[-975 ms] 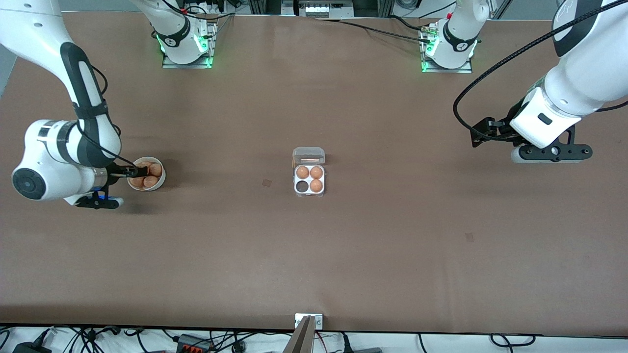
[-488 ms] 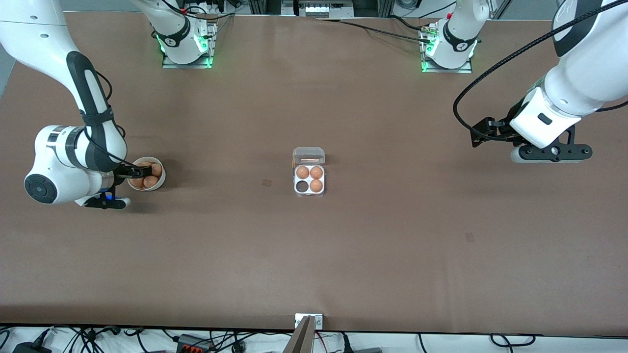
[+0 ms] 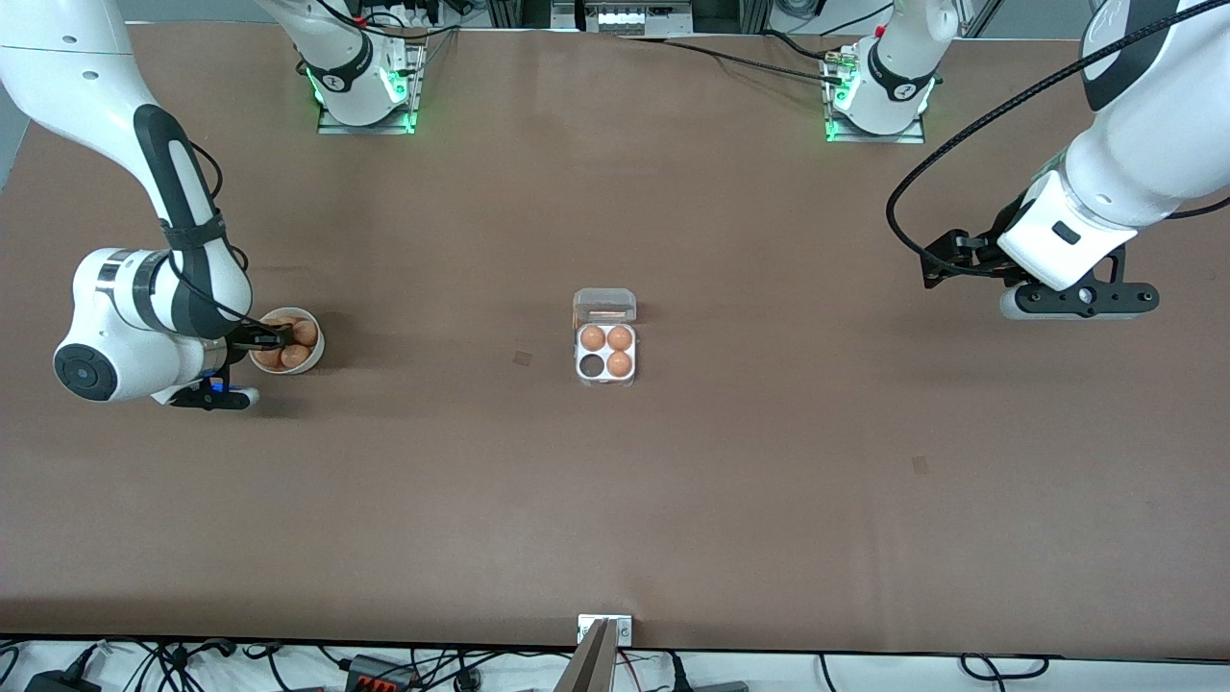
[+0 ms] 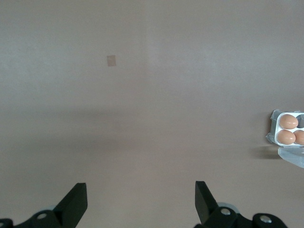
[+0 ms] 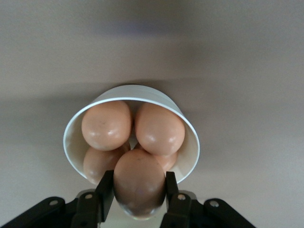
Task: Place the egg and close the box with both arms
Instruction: 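Lower the right gripper and grasp one brown egg from the bowl, then carry the egg with the right gripper to the empty carton slot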
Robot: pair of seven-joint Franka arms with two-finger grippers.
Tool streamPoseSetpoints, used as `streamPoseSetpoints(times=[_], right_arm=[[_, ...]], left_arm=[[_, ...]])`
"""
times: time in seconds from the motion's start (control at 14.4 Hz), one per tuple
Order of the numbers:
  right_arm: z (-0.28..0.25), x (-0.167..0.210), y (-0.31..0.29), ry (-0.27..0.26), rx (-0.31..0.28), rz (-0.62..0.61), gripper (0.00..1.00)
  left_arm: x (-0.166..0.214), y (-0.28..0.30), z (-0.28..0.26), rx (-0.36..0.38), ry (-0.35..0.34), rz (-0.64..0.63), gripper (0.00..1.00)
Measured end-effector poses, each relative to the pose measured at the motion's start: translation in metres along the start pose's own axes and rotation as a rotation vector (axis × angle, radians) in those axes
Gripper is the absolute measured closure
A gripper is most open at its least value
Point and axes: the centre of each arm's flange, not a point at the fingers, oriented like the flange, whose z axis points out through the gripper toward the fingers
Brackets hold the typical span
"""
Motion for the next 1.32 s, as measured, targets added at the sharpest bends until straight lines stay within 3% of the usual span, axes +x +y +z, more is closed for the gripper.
streamPoseSetpoints(times=[0.21,0.35,0.56,0.7,0.98,1.32], right_arm=[[-0.021,0.002,-0.002,0.017,0.000,-0.004,0.53],[-0.061,0.000,-0.014,0.032,0.002,-0.026,0.53],[-0.137,-0.012,-0.075,0.102,0.014,-0.129,0.53],[-0.154,-0.018,-0.129,0.149,0.016,-0.212,0.53],[-0.139,-0.021,-0.243,0.244,-0.007,-0.317,0.53],[-0.095,-0.030,-0.353,0.301,-0.007,-0.314,0.53]], left_arm=[[0.000,0.000,0.000,0.000,0.000,0.000,0.00],[0.000,0.000,0.000,0.000,0.000,0.001,0.00],[-0.001,0.001,0.000,0.001,-0.005,0.002,0.00],[-0.002,0.001,0.001,0.004,-0.017,0.003,0.00],[-0.003,0.001,0.001,0.005,-0.018,0.004,0.00],[-0.003,0.002,0.001,0.005,-0.018,0.004,0.00]])
